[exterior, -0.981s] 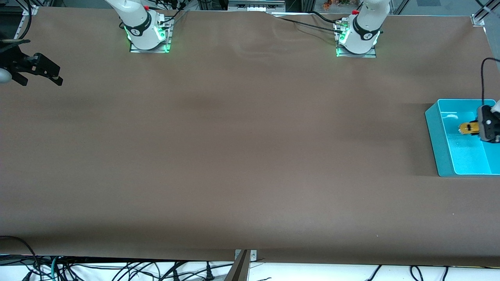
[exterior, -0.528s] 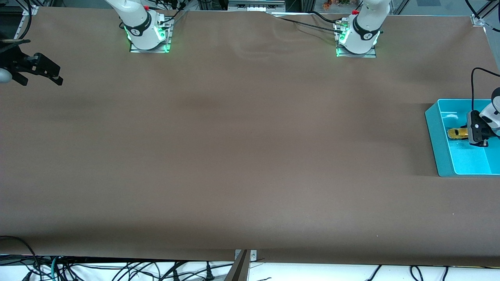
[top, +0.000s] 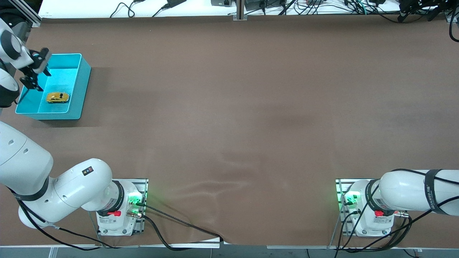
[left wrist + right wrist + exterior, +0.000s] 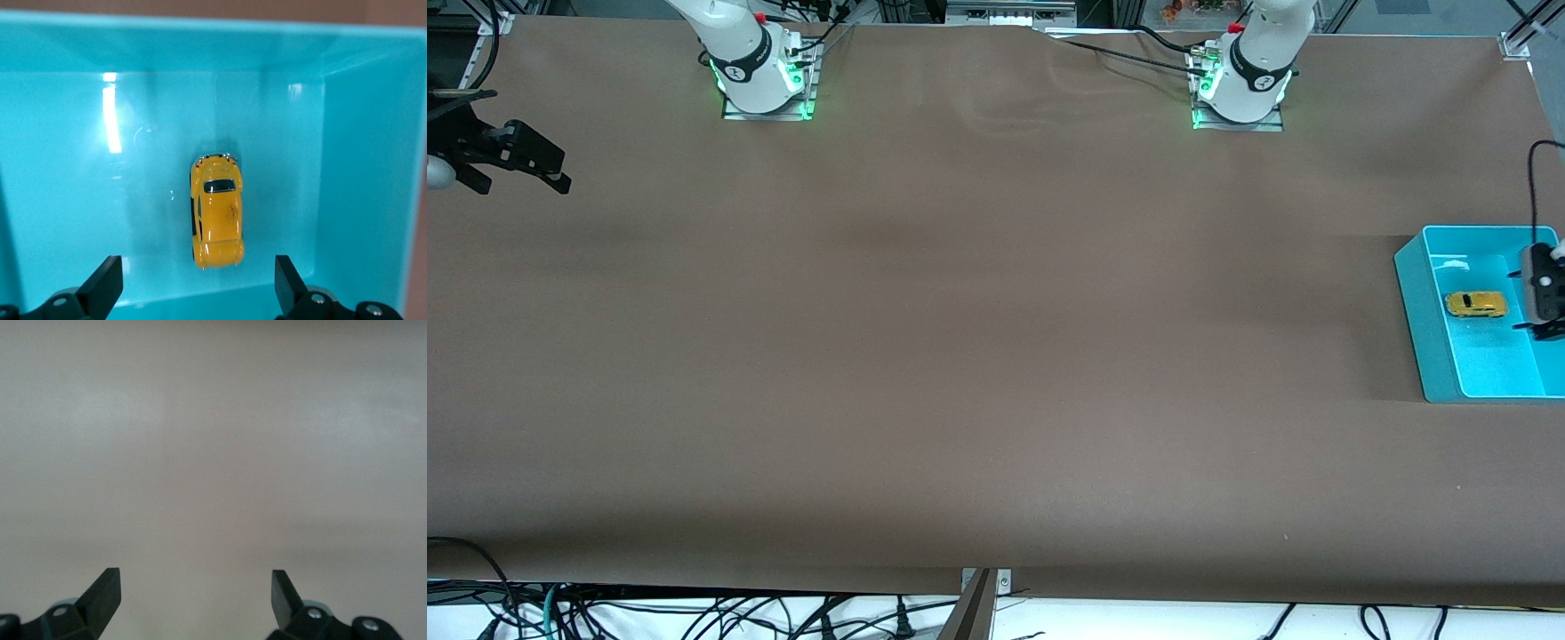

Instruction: Wind and store yellow beetle car

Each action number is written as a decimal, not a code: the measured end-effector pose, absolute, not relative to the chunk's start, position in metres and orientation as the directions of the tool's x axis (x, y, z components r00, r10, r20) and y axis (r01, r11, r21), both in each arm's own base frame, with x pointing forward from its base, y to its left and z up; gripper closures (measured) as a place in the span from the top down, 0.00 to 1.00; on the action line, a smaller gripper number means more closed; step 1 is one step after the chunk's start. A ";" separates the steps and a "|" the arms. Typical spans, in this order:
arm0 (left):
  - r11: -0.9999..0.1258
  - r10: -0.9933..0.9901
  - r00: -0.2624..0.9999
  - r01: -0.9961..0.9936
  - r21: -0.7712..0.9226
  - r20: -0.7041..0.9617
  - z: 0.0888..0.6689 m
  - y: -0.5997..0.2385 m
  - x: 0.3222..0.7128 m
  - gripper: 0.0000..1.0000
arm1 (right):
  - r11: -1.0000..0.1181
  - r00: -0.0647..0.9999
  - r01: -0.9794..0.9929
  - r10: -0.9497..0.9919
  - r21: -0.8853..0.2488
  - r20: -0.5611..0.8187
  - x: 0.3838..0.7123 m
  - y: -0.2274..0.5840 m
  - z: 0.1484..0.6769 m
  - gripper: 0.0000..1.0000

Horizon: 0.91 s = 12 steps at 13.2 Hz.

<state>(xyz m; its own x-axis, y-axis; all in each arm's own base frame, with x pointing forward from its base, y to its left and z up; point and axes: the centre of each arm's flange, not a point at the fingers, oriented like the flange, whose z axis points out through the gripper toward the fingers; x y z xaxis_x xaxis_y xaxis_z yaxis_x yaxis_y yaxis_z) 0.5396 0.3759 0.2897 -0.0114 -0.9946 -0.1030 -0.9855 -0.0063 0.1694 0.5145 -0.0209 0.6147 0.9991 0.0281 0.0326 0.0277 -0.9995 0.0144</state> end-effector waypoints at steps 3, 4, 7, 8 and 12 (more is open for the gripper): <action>-0.052 -0.994 0.033 -0.983 0.179 -0.109 0.361 0.331 0.554 1.00 | -1.000 0.999 0.028 0.028 0.014 0.032 0.514 -0.021 0.615 1.00; -0.091 -0.992 0.071 -0.977 0.193 -0.108 0.381 0.313 0.561 1.00 | -1.000 0.999 0.028 0.028 0.014 0.032 0.514 -0.021 0.615 1.00; -0.257 -0.964 0.234 -0.939 0.226 -0.125 0.426 0.253 0.584 1.00 | -1.000 0.999 0.028 0.028 0.014 0.032 0.514 -0.021 0.615 1.00; -0.307 -0.950 0.283 -0.924 0.229 -0.133 0.438 0.228 0.593 1.00 | -1.000 0.999 0.028 0.028 0.014 0.032 0.514 -0.021 0.615 1.00; -0.480 -0.876 0.451 -0.848 0.226 -0.169 0.469 0.146 0.610 1.00 | -1.000 0.999 0.028 0.028 0.015 0.031 0.514 -0.021 0.615 1.00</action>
